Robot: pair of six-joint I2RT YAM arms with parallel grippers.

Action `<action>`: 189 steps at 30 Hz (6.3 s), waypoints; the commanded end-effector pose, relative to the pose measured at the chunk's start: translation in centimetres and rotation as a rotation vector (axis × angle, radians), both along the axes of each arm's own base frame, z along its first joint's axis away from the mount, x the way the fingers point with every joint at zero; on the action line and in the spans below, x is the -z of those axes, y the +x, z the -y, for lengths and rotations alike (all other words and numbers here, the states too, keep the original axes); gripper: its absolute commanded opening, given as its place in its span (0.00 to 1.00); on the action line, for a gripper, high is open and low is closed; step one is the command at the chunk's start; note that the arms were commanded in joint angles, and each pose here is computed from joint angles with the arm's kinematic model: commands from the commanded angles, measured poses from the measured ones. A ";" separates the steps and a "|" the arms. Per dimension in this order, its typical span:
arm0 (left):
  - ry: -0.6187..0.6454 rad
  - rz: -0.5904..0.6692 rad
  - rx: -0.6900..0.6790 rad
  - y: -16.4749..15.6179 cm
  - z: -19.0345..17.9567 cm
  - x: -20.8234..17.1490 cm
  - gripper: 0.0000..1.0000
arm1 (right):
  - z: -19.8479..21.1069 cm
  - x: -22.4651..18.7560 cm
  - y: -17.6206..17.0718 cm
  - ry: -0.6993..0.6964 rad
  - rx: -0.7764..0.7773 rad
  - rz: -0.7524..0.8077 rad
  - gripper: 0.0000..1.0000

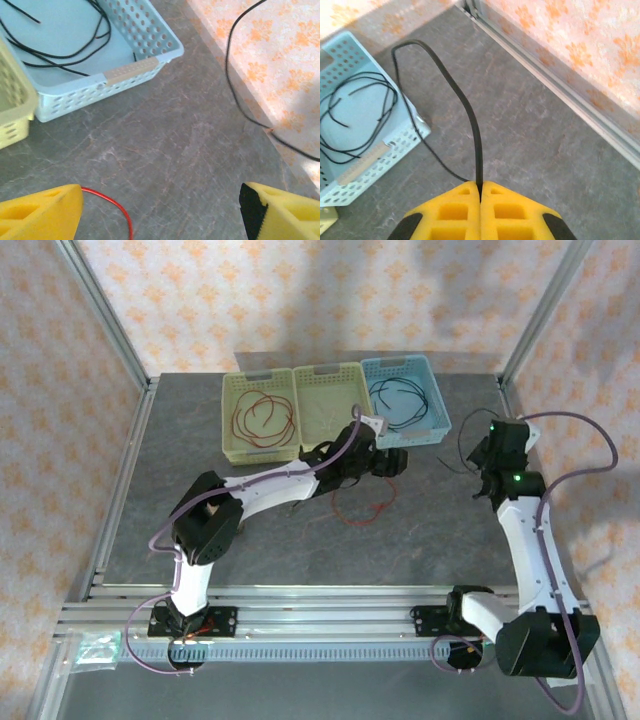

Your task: Untangle the cables

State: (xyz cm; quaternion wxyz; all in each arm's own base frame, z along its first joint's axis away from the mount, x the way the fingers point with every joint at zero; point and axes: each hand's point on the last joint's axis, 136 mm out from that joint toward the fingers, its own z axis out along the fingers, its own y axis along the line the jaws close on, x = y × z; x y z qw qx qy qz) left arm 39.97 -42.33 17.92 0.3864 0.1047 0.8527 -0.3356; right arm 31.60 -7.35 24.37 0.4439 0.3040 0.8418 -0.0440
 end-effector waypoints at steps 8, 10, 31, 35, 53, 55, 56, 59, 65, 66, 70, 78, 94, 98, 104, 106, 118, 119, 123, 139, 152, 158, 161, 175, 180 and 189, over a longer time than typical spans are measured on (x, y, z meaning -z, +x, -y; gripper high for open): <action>0.021 0.011 -0.038 0.7 -2.1 -0.4 0.82 | -1.2 -6.6 2.5 -0.070 -0.094 0.147 0.00; 0.033 0.005 -0.051 0.6 -2.7 0.1 0.82 | -1.4 -7.3 3.2 -0.083 -0.106 0.160 0.00; -0.104 0.096 -0.171 -1.6 -8.8 -4.7 0.82 | -6.9 -9.1 12.2 -0.014 -0.327 0.248 0.00; -0.109 0.096 -0.200 -2.2 -10.2 -4.8 0.82 | -8.2 -7.9 14.8 0.018 -0.366 0.216 0.00; -0.088 0.084 -0.245 -3.2 -12.7 -4.4 0.81 | -13.8 -0.2 25.3 0.162 -0.514 0.036 0.00; -0.090 0.084 -0.243 -3.2 -12.7 -4.4 0.81 | -14.1 1.0 25.9 0.175 -0.523 0.006 0.00; -0.088 0.083 -0.242 -3.1 -12.6 -4.4 0.81 | -14.2 1.6 26.1 0.178 -0.524 -0.011 0.00; -0.082 0.080 -0.238 -3.0 -12.5 -4.4 0.81 | -14.3 4.1 27.0 0.177 -0.528 -0.077 0.00; -0.075 0.069 -0.230 -3.1 -12.4 -4.2 0.81 | -13.0 9.3 28.4 0.125 -0.474 -0.188 0.00; -0.075 0.067 -0.230 -3.1 -12.3 -4.1 0.81 | -12.8 10.0 28.6 0.120 -0.465 -0.199 0.00; -0.070 0.054 -0.228 -3.2 -12.3 -3.7 0.81 | -12.2 13.0 28.8 0.092 -0.440 -0.264 0.00; -0.004 0.010 -0.216 -2.9 -11.7 -1.9 0.82 | -10.6 12.7 28.9 0.018 -0.388 -0.271 0.15; 0.264 -0.144 -0.184 -3.5 -10.8 4.3 0.74 | -11.2 1.8 24.1 0.001 -0.389 -0.086 0.33; 0.329 -0.194 -0.186 -3.9 -11.4 5.9 0.72 | -13.3 0.4 20.6 0.035 -0.450 -0.056 0.33; 0.396 -0.265 -0.172 -4.5 -11.7 8.2 0.70 | -16.7 0.4 14.7 0.138 -0.553 -0.024 0.33; 0.413 -0.280 -0.168 -4.6 -11.8 8.8 0.69 | -17.6 0.7 12.7 0.176 -0.576 -0.018 0.33; 0.437 -0.357 -0.136 -4.3 -12.3 10.8 0.63 | -21.0 2.7 2.7 0.447 -0.733 0.016 0.35; 0.454 -0.378 -0.128 -4.2 -12.3 12.1 0.63 | -21.2 2.9 2.0 0.469 -0.746 0.029 0.35; 0.482 -0.393 -0.119 -3.6 -12.4 13.0 0.61 | -21.3 4.0 0.0 0.511 -0.757 0.046 0.43; 0.531 -0.430 -0.083 -2.8 -11.9 14.7 0.44 | -20.2 4.4 -0.3 0.465 -0.714 0.055 0.43; 0.586 -0.435 -0.086 -2.6 -12.3 15.5 0.33 | -21.2 2.9 -0.8 0.500 -0.783 0.114 0.43; 0.638 -0.433 -0.078 -2.9 -12.3 16.0 0.30 | -21.1 3.2 -0.9 0.494 -0.777 0.106 0.43; 0.650 -0.439 -0.077 -3.1 -12.4 16.4 0.26 | -20.9 3.4 -0.9 0.490 -0.769 0.099 0.43; 0.651 -0.398 -0.094 -2.5 -12.3 15.2 0.11 | -20.5 2.8 -0.8 0.473 -0.749 0.127 0.43; 0.623 -0.330 -0.112 -2.3 -12.4 12.5 0.02 | -20.2 1.6 -0.8 0.455 -0.746 0.179 0.43; 0.464 -0.061 -0.133 -3.5 -13.9 3.0 0.00 | -21.3 -1.3 -1.2 0.452 -0.850 0.307 0.54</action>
